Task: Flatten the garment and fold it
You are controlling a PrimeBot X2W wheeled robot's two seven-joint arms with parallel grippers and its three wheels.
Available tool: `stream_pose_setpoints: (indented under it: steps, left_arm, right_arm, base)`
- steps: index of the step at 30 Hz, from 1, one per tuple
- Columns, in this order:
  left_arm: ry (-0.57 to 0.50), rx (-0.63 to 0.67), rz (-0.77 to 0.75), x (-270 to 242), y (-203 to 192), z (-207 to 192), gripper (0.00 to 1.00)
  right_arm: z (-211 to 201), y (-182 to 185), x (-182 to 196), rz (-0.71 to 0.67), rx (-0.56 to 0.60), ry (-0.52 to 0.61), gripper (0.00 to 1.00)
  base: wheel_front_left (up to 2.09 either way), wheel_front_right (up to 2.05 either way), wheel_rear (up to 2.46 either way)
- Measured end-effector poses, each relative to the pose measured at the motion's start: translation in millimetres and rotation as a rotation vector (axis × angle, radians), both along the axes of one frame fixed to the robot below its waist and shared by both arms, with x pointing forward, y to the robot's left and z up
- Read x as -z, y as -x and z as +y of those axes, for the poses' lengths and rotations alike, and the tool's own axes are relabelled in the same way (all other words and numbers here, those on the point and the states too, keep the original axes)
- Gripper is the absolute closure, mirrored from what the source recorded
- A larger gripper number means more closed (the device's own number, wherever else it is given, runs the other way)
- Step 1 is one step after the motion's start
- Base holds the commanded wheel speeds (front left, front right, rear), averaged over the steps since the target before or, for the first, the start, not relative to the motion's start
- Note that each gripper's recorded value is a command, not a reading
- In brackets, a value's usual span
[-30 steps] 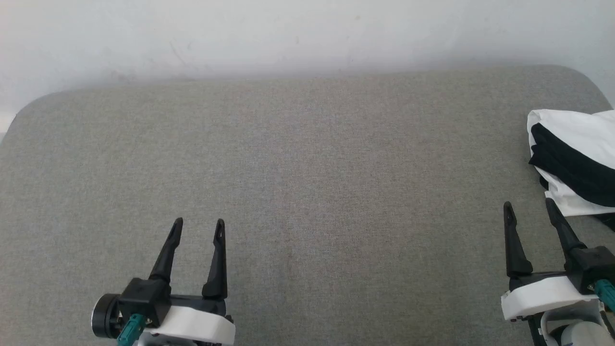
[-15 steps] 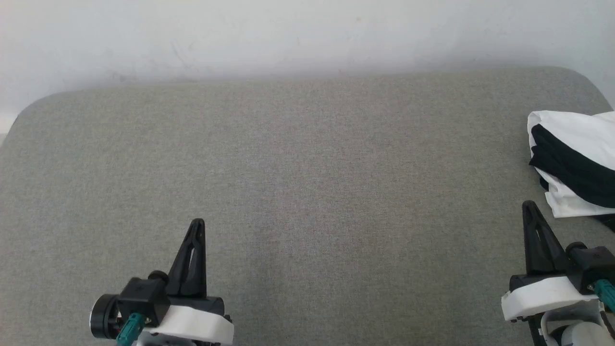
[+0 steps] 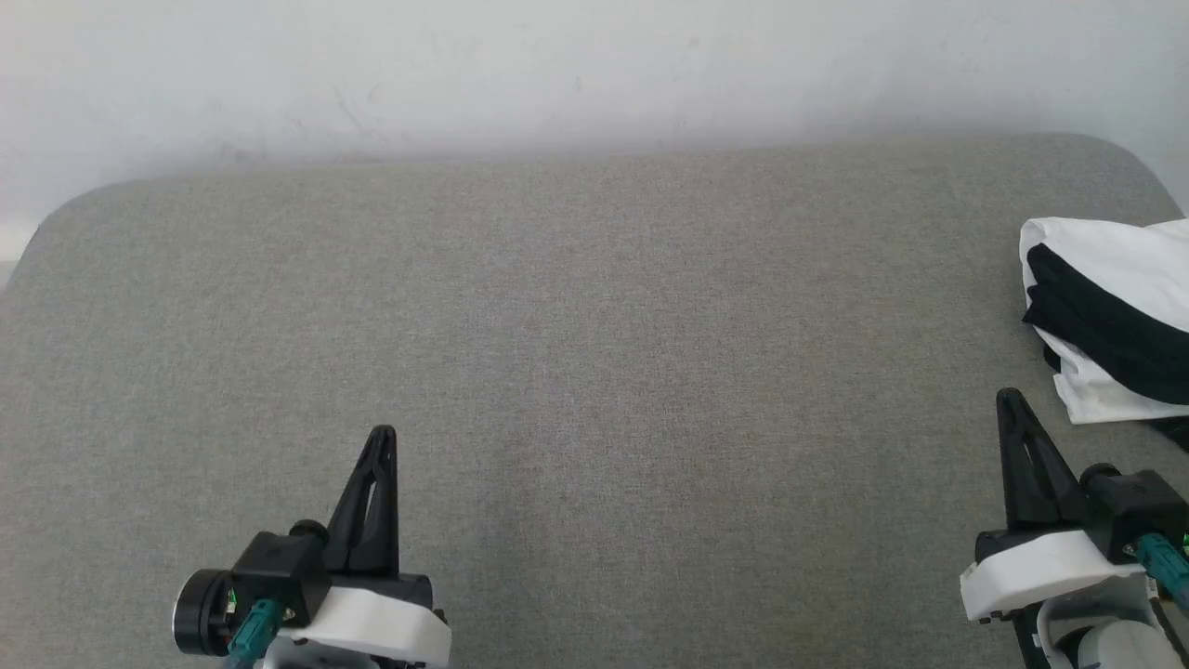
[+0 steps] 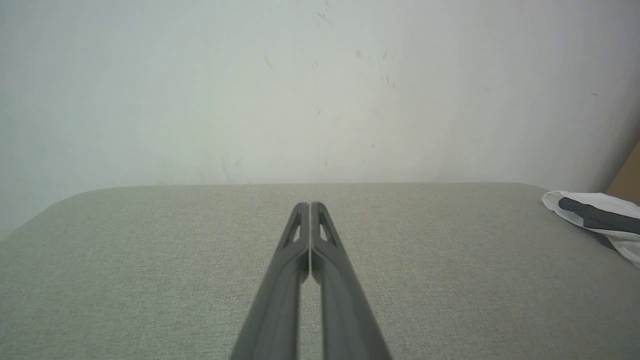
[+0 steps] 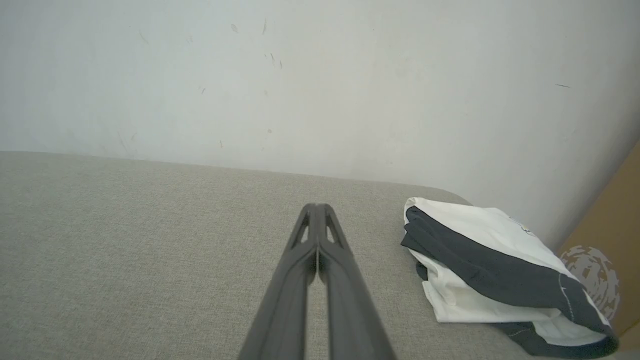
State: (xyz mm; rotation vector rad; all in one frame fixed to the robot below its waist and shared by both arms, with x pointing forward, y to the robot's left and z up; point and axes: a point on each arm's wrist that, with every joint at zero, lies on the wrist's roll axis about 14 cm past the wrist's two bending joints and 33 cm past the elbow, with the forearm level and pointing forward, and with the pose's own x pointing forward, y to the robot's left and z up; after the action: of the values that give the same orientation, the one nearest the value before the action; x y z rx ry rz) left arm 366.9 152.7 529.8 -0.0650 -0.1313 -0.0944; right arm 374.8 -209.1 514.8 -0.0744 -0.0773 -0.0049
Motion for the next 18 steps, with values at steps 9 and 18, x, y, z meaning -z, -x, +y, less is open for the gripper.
stream_pose_setpoints:
  steps: [9, 18]
  left_arm:
    - [-0.011, -0.004, 0.013, 1.3, 0.3, 1.4, 1.00]
    - [-0.021, -0.011, 0.027, 2.6, 0.5, 3.6, 1.00]
  right_arm:
    - [3.4, -0.5, -1.3, 0.006, -0.009, 0.000, 1.00]
    - [7.1, -0.8, -2.4, 0.013, -0.019, -0.001, 1.00]
  base:
    - [0.00, 0.00, 0.00]
    - [0.00, 0.00, 0.00]
